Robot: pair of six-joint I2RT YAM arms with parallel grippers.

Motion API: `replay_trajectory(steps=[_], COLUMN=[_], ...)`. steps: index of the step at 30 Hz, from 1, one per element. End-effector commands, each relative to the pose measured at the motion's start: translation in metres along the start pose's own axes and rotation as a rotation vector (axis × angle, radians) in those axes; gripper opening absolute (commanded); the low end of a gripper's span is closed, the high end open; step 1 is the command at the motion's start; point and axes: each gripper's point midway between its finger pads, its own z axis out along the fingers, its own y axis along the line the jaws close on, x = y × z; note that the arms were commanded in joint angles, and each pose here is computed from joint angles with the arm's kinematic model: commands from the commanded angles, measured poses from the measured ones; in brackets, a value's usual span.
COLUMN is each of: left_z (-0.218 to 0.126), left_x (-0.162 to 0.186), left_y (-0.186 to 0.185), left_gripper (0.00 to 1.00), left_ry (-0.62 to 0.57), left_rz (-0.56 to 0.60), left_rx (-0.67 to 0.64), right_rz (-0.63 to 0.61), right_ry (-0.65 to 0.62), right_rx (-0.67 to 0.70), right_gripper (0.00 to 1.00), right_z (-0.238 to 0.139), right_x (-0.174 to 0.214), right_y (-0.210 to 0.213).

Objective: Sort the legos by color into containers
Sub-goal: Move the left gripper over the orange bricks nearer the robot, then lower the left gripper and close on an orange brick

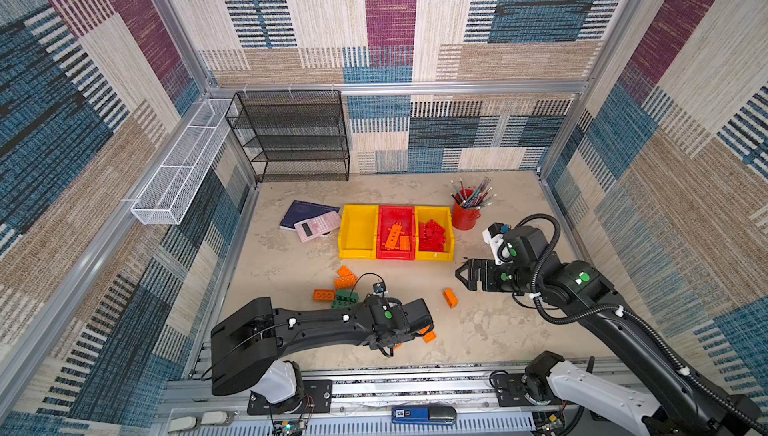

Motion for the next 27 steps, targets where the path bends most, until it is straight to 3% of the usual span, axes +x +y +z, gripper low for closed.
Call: replay_trajectory(steps=[1, 7, 17, 20, 23, 27], left_z=[0.009, 0.025, 0.036, 0.029, 0.025, 0.019], left_x=[0.003, 0.016, 0.027, 0.021, 0.012, -0.008], left_y=[-0.002, 0.001, 0.007, 0.009, 0.007, 0.003], left_gripper=[0.73, 0.71, 0.43, 0.39, 0.28, 0.25], left_ry=[0.024, 0.081, 0.126, 0.112, 0.108, 0.104], left_rz=[-0.047, -0.059, -0.070, -0.051, -0.038, -0.026], left_rx=[0.018, -0.013, -0.074, -0.095, -0.094, -0.077], right_rz=[0.026, 0.040, 0.040, 0.043, 0.047, 0.058], right_ry=[-0.004, 0.008, -0.001, -0.007, -0.020, -0.051], right_rx=[0.025, 0.035, 0.048, 0.049, 0.039, 0.035], right_gripper=[1.00, 1.00, 1.00, 1.00, 1.00, 1.00], right_z=[-0.006, -0.006, -0.011, -0.010, -0.011, -0.016], right_x=[0.003, 0.014, 0.020, 0.022, 0.022, 0.018], right_y=[-0.006, -0.013, -0.019, -0.021, -0.021, -0.020])
